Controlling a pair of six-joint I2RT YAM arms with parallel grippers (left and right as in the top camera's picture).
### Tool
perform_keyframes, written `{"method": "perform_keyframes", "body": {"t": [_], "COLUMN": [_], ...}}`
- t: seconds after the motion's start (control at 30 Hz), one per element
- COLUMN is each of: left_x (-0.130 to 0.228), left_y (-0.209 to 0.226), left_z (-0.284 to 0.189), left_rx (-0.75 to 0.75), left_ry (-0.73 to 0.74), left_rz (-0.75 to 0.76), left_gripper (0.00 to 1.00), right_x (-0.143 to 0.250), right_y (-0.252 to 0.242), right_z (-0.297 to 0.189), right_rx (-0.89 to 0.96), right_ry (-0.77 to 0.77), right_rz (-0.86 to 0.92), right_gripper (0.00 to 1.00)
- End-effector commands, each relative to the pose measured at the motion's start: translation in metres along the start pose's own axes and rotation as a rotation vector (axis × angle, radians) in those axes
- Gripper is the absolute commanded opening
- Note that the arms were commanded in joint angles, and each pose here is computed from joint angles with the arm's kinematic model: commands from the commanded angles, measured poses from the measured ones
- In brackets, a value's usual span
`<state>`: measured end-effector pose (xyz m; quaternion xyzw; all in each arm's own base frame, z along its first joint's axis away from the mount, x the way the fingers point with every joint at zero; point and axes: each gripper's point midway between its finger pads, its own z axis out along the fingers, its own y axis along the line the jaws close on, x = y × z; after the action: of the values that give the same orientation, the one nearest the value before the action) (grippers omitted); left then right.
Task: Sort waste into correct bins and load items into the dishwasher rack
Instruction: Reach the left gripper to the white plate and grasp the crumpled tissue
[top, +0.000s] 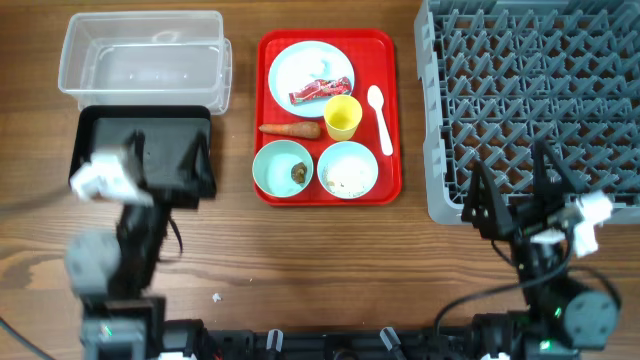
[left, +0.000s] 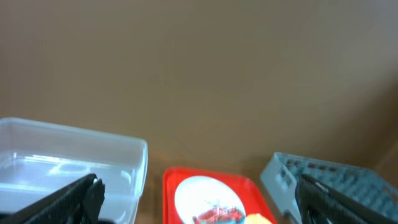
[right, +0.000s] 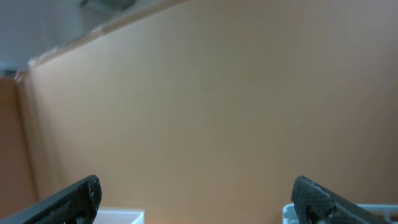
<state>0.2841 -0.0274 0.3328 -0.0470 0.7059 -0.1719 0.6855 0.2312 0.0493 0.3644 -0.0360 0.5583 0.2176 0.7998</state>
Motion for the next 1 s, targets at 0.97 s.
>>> {"method": "perform_keyframes", "body": {"t": [0.97], "left_x": [0.136], "left_y": [-0.098], "left_z": [0.269], "left_rx": [0.199], "left_ry": [0.960], "left_rz": [0.069], "left_gripper": [1.00], "right_x": [0.089], "right_y": [-0.052], "right_z": [0.081], "right_rx": [0.126], "right_ry": [1.008], "right_rz": [0.076], "right_gripper": [1.00]}}
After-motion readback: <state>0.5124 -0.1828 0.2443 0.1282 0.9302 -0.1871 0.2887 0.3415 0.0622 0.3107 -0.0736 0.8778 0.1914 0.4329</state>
